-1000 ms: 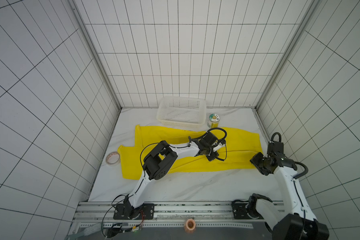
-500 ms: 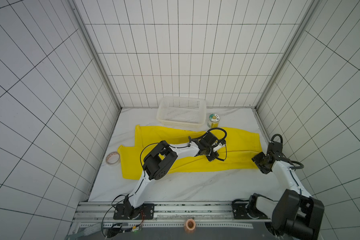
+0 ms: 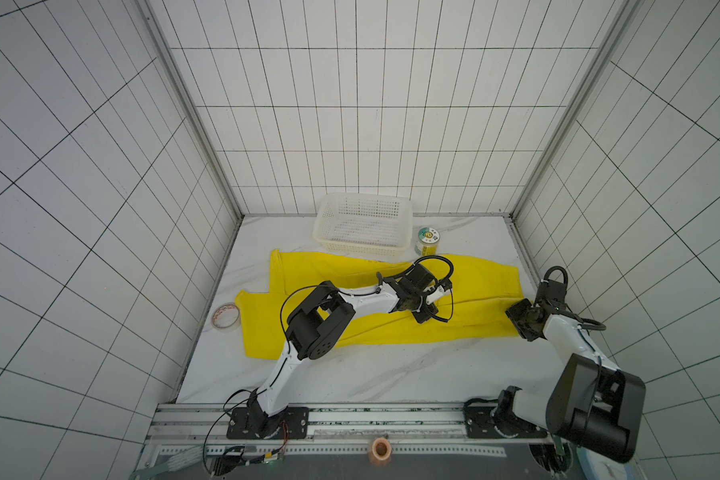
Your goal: Fold and stack the trousers
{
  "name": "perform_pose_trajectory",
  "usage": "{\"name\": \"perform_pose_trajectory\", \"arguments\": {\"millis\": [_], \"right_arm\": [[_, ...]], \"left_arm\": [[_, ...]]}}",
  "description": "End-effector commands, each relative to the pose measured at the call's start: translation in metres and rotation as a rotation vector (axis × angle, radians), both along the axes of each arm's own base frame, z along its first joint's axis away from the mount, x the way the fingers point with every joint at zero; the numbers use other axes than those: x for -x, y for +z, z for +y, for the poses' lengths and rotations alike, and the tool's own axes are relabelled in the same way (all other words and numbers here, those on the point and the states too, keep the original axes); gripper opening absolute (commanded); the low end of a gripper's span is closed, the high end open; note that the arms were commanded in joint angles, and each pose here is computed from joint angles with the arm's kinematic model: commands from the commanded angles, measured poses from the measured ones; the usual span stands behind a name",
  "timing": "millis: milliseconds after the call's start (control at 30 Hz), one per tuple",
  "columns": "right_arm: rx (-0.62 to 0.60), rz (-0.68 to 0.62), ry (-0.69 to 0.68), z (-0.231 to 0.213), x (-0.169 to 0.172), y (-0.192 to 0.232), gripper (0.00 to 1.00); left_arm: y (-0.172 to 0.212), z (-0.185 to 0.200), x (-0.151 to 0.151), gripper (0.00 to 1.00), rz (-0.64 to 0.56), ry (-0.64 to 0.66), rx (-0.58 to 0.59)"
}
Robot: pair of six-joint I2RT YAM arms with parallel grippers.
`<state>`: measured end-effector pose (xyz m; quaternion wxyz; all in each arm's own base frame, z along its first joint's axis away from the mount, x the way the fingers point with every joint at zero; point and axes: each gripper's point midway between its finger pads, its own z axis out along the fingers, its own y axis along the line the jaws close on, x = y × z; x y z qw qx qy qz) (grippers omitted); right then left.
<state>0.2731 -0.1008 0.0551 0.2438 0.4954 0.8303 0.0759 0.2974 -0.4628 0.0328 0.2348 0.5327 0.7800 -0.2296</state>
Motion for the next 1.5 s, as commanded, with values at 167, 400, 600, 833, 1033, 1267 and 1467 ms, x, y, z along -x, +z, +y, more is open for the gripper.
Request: {"name": "perform_pose_trajectory", "arguments": {"millis": [167, 400, 600, 833, 1033, 1267, 1467], "right_arm": [[-0.075, -0.142, 0.053, 0.010, -0.037, 0.016, 0.51], [-0.113, -0.127, 0.133, 0.035, -0.037, 0.014, 0.52], [-0.154, -0.097, 0.176, 0.051, -0.034, 0.007, 0.49], [-0.267, -0.080, 0.183, 0.087, -0.019, 0.002, 0.50], [-0.286, 0.010, 0.159, 0.095, 0.003, -0.014, 0.49], [-0.296, 0.018, 0.197, 0.104, -0.007, -0.020, 0.47], [-0.315, -0.003, 0.197, 0.107, -0.023, -0.027, 0.47]], "left_arm": [[-0.001, -0.005, -0.015, 0.00, -0.003, 0.026, -0.005], [-0.001, -0.002, -0.044, 0.00, -0.005, 0.148, -0.010], [0.000, -0.007, -0.036, 0.00, 0.021, 0.108, 0.011], [-0.001, -0.009, -0.020, 0.00, 0.068, 0.044, 0.027], [-0.004, -0.013, -0.003, 0.00, 0.095, -0.006, 0.014], [-0.009, -0.012, 0.004, 0.00, 0.101, -0.021, -0.003], [-0.009, -0.011, 0.008, 0.00, 0.105, -0.029, -0.006]]}}
